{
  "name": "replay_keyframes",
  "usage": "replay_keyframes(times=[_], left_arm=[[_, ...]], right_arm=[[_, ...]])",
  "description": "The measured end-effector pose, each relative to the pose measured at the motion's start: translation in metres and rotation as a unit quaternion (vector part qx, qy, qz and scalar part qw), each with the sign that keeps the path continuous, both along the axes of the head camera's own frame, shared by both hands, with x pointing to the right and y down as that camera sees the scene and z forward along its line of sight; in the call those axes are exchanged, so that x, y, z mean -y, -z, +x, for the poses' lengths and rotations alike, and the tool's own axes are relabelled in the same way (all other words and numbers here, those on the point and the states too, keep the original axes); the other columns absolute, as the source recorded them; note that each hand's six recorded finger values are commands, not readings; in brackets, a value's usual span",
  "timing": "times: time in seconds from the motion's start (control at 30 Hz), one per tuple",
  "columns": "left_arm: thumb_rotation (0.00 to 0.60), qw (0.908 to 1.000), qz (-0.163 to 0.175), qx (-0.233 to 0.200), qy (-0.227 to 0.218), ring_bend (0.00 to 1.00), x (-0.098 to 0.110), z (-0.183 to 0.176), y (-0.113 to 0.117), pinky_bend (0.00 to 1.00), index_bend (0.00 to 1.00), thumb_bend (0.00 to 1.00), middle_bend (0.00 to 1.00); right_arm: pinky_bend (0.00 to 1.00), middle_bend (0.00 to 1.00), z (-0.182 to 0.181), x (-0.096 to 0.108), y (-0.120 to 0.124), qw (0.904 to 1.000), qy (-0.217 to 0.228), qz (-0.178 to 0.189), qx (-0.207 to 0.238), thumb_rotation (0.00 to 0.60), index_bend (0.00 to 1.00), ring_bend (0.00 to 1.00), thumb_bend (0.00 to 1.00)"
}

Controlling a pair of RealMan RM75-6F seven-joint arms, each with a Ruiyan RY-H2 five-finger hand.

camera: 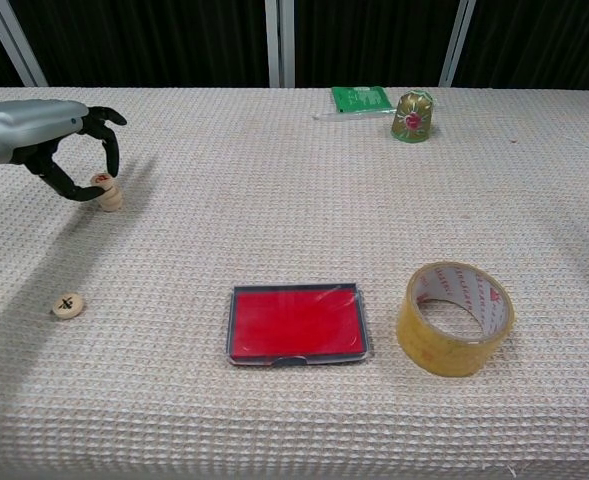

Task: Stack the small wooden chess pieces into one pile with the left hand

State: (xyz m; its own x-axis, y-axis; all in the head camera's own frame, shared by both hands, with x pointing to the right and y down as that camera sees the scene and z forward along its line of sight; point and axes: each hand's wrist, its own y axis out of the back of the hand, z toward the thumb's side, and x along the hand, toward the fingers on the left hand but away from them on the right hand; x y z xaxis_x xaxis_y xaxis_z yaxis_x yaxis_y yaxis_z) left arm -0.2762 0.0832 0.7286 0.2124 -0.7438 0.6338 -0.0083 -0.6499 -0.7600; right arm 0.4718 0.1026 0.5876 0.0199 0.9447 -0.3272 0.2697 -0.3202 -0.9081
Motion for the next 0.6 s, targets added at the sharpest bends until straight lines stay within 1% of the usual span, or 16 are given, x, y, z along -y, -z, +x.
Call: replay_keyframes(times=[0.3,0.43,0.6], left_arm=[[0.600,1.0000,-0.004,0.005,-0.003,0.02,-0.0020,0.0013,-0.0030,0.13,0.49,0.35,0.03],[0.600,1.0000,-0.002,0.008,-0.003,0.02,-0.0017,0.0009,-0.0031,0.13,0.45,0.33,0.03],[0.600,1.0000,-0.001,0.009,-0.002,0.02,-0.0025,0.0004,-0.0030,0.13,0.42,0.33,0.03]], right_arm=[[0.00,0.08,0.0029,-0.0008,0.0008,1.0000,-0.004,0.000,0.000,0.600,0.00,0.00,0.26],[0.00,0.08,0.0027,-0.0009,0.0006,1.0000,-0.003,0.000,0.001,0.600,0.00,0.00,0.26],[0.00,0.08,0.0025,-0.0009,0.0002,1.0000,-0.003,-0.001,0.001,0.600,0.00,0.00,0.26]])
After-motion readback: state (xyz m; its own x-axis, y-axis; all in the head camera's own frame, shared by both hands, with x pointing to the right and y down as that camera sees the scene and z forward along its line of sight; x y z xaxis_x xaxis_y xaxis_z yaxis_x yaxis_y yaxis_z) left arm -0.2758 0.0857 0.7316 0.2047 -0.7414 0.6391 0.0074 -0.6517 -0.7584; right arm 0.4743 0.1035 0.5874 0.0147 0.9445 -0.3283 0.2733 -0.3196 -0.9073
